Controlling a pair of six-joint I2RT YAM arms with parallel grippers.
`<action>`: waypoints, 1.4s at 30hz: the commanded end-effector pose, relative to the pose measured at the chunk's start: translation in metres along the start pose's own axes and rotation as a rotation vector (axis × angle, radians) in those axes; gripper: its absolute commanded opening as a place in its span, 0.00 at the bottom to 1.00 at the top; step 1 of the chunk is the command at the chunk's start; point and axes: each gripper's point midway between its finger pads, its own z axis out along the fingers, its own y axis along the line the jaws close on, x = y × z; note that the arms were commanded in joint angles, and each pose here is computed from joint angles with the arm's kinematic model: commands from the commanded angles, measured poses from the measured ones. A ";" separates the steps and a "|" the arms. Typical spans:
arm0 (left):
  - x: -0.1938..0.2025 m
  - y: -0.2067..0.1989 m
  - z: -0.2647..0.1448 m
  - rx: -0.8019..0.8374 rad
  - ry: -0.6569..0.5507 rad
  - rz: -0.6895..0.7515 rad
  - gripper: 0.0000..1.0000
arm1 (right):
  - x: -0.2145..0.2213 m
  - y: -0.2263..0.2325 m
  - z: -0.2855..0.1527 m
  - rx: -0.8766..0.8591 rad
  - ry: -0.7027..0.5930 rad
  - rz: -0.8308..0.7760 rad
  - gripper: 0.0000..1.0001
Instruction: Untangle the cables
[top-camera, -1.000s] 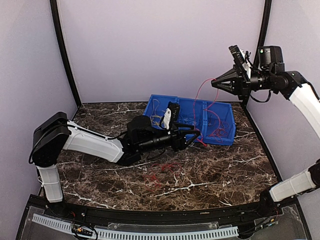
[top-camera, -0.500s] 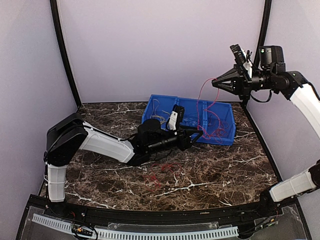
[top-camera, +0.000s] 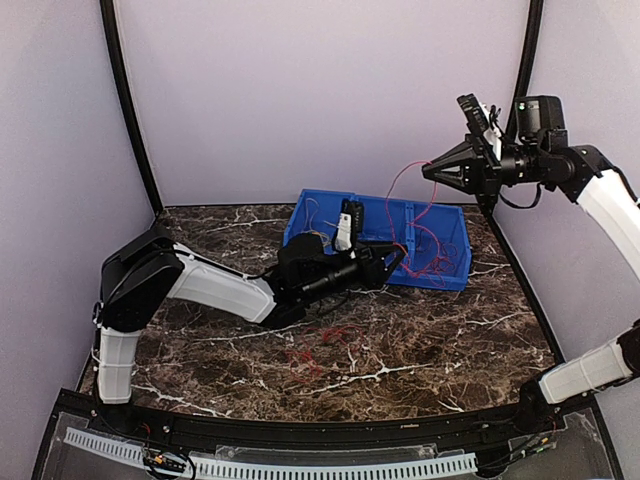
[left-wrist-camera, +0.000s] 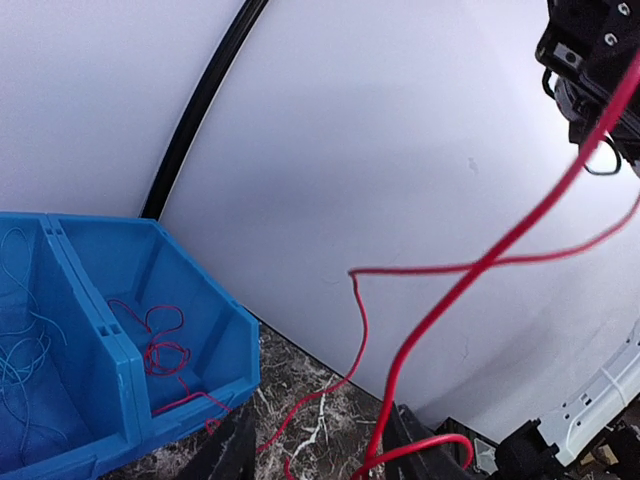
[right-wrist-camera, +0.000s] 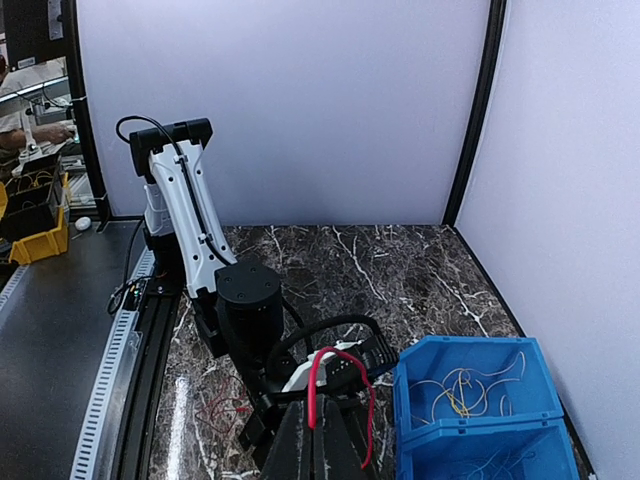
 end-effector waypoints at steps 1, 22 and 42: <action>-0.028 0.005 0.017 -0.046 -0.071 -0.034 0.45 | -0.013 0.006 0.000 -0.027 -0.035 -0.028 0.00; 0.134 0.109 0.008 -0.287 0.372 -0.077 0.38 | -0.112 0.015 -0.040 -0.062 -0.183 -0.137 0.00; 0.167 0.127 -0.033 -0.370 0.505 -0.040 0.42 | -0.165 0.015 -0.091 0.008 -0.229 -0.266 0.00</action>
